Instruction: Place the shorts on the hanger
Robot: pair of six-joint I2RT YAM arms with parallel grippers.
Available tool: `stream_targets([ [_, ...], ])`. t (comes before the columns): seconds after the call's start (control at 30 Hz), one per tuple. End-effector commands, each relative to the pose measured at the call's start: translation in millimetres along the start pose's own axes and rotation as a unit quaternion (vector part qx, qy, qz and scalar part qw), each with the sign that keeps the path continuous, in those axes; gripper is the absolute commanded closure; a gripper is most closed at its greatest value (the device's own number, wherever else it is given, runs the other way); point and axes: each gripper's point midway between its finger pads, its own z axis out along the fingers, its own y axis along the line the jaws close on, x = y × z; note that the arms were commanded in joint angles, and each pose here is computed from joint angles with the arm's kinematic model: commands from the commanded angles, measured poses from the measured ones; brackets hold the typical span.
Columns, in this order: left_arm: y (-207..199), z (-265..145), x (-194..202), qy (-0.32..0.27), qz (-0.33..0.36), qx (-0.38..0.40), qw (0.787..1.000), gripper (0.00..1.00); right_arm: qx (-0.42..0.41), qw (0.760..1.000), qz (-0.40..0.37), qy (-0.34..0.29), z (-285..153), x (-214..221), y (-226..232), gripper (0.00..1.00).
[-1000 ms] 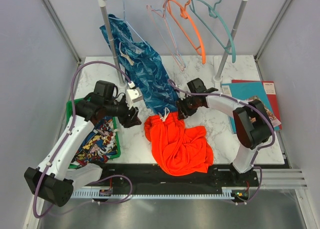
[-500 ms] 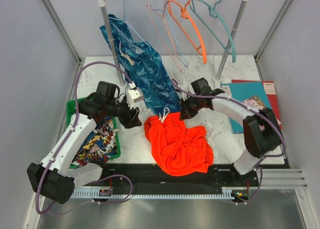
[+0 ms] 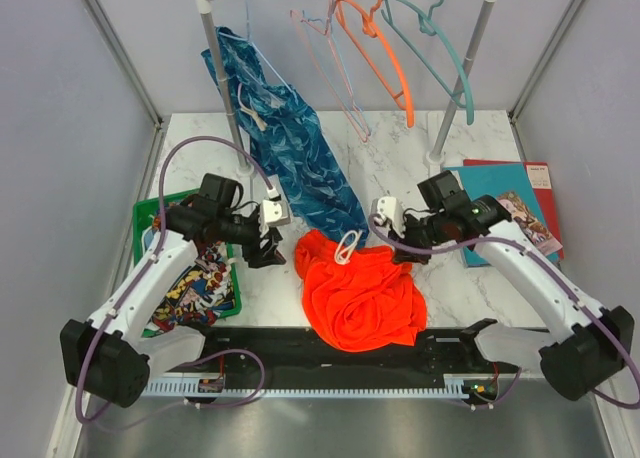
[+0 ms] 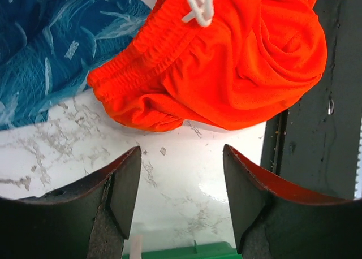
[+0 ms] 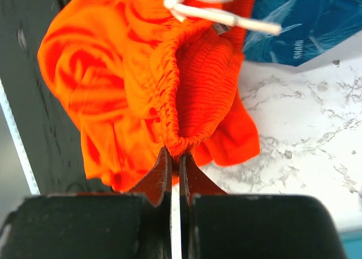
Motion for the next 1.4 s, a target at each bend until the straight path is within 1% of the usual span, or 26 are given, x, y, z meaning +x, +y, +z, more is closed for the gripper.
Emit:
stream_targets([
  [0.0,4,17,-14,-0.022,0.115,0.044,0.992,0.33,-0.029,0.986,-0.155,0.048,-28,32,34,1.00],
  [0.07,10,29,-13,-0.004,0.137,0.057,0.989,0.34,-0.032,0.975,-0.211,0.062,-33,41,45,1.00],
  [0.13,7,44,-19,0.011,0.158,0.074,0.985,0.35,-0.024,0.966,-0.244,0.079,-34,46,49,1.00],
  [0.17,11,53,-25,0.017,0.157,0.080,0.984,0.35,-0.024,0.964,-0.252,0.083,-34,50,52,1.00],
  [0.2,3,64,-30,0.022,0.148,0.095,0.984,0.35,-0.022,0.962,-0.257,0.093,-33,54,52,1.00],
  [0.27,9,83,-41,0.029,0.138,0.102,0.985,0.37,-0.027,0.957,-0.269,0.103,-30,63,56,1.00],
  [0.33,4,98,-50,0.036,0.124,0.113,0.985,0.37,-0.019,0.951,-0.286,0.117,-29,72,54,1.00],
  [0.37,7,103,-58,0.034,0.126,0.112,0.985,0.37,-0.015,0.948,-0.294,0.119,-28,79,55,1.00],
  [0.43,7,122,-56,0.046,0.113,0.124,0.985,0.35,-0.006,0.943,-0.310,0.121,-27,84,54,1.00],
  [0.47,10,126,-63,0.043,0.119,0.123,0.984,0.35,0.000,0.941,-0.317,0.122,-28,87,54,1.00],
  [0.5,11,136,-59,0.051,0.112,0.129,0.984,0.34,0.003,0.940,-0.319,0.122,-28,88,54,1.00],
  [0.57,21,145,-67,0.056,0.118,0.113,0.985,0.32,0.005,0.941,-0.317,0.120,-28,88,55,1.00],
  [0.7,42,170,-60,0.094,0.104,0.077,0.987,0.32,0.007,0.942,-0.316,0.115,-28,86,56,1.00],
  [0.73,51,177,-53,0.110,0.096,0.060,0.987,0.32,0.008,0.941,-0.318,0.114,-29,86,56,1.00],
  [0.83,64,187,-45,0.136,0.093,0.033,0.986,0.28,0.006,0.942,-0.316,0.112,-29,87,58,1.00],
  [0.93,57,199,-30,0.160,0.093,0.048,0.982,0.25,0.008,0.943,-0.313,0.109,-29,88,59,1.00],
  [1.03,38,206,-11,0.190,0.087,0.076,0.975,0.26,0.014,0.944,-0.313,0.107,-32,88,59,1.00],
  [1.1,27,203,-4,0.201,0.078,0.096,0.972,0.31,0.018,0.945,-0.308,0.104,-34,87,60,1.00],
  [1.13,18,202,-6,0.194,0.077,0.114,0.971,0.46,0.018,0.946,-0.306,0.102,-36,88,62,1.00],
  [1.2,10,188,-22,0.174,0.076,0.119,0.975,0.65,0.024,0.949,-0.300,0.099,-38,86,62,1.00],
  [1.23,3,182,-30,0.159,0.073,0.128,0.976,0.82,0.030,0.950,-0.294,0.095,-39,85,62,1.00],
  [1.27,-1,175,-38,0.145,0.072,0.128,0.978,0.90,0.038,0.952,-0.289,0.096,-41,84,60,1.00],
  [1.3,-6,156,-60,0.117,0.077,0.116,0.983,0.97,0.046,0.954,-0.283,0.093,-42,82,59,1.00],
  [1.37,-11,136,-79,0.091,0.082,0.103,0.987,0.98,0.077,0.963,-0.249,0.075,-46,71,54,1.00],
])
